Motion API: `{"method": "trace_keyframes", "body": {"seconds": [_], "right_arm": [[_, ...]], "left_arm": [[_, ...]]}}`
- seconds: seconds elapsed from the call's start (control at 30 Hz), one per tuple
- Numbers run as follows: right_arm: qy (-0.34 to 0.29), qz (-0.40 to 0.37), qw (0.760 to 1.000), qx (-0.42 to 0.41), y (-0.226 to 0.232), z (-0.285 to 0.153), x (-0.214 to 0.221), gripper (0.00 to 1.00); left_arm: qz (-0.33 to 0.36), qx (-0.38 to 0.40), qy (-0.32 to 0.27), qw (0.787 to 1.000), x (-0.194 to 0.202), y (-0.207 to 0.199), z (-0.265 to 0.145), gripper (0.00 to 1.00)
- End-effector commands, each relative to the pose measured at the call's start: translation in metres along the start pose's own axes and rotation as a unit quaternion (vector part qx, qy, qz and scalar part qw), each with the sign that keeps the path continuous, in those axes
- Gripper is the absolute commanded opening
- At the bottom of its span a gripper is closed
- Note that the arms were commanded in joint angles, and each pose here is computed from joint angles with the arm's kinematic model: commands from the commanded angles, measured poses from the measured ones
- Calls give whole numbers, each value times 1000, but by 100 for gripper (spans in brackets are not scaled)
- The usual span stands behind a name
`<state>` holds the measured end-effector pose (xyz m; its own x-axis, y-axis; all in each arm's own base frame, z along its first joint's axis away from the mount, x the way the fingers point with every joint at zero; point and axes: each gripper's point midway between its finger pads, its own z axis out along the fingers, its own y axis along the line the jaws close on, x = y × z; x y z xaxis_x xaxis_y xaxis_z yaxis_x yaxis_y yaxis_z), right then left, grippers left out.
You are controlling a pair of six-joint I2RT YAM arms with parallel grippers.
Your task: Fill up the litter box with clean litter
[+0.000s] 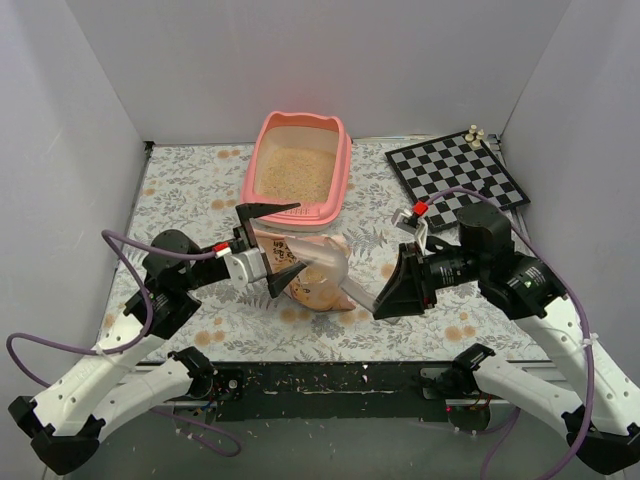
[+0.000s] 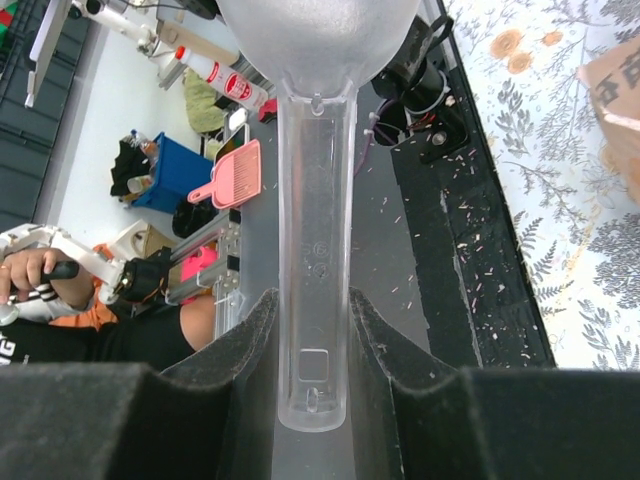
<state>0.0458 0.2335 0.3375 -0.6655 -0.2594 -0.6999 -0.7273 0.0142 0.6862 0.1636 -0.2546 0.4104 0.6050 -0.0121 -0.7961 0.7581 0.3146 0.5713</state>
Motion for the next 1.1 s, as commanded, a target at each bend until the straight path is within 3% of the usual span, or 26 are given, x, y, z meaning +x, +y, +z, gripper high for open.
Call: {"method": "trace_keyframes", "body": {"seconds": [0.0,0.17,0.23,0.33,0.4,0.47,0.63,0.77,1.07], "right_arm": [[-7,-22,1000,-14,7,8,-5,1],[-2,-24,1000,-16,9,14,-5,1],[-1,-25,1000,-17,10,15,-5,1],[0,-23,1000,-14,8,17,-6,1],[1,-22,1000,-12,8,16,-6,1],[1,-24,1000,-9,8,16,-8,1],[-2,-27,1000,-6,9,16,-13,1],[-15,-41,999,2,11,15,-23,5],[-31,-75,995,65,2,12,-51,47]], "left_arm": [[14,2,-7,1000,0,1,2,98],[11,13,-6,1000,0,-2,4,97],[8,20,-4,1000,2,-5,4,90],[3,37,-5,999,1,-12,2,64],[4,36,-8,999,-2,-10,2,39],[-5,42,3,999,3,-15,0,20],[-9,43,3,999,2,-17,-3,0],[-15,42,16,999,9,-20,-6,0],[-26,-7,40,999,12,-15,-26,0]]}}
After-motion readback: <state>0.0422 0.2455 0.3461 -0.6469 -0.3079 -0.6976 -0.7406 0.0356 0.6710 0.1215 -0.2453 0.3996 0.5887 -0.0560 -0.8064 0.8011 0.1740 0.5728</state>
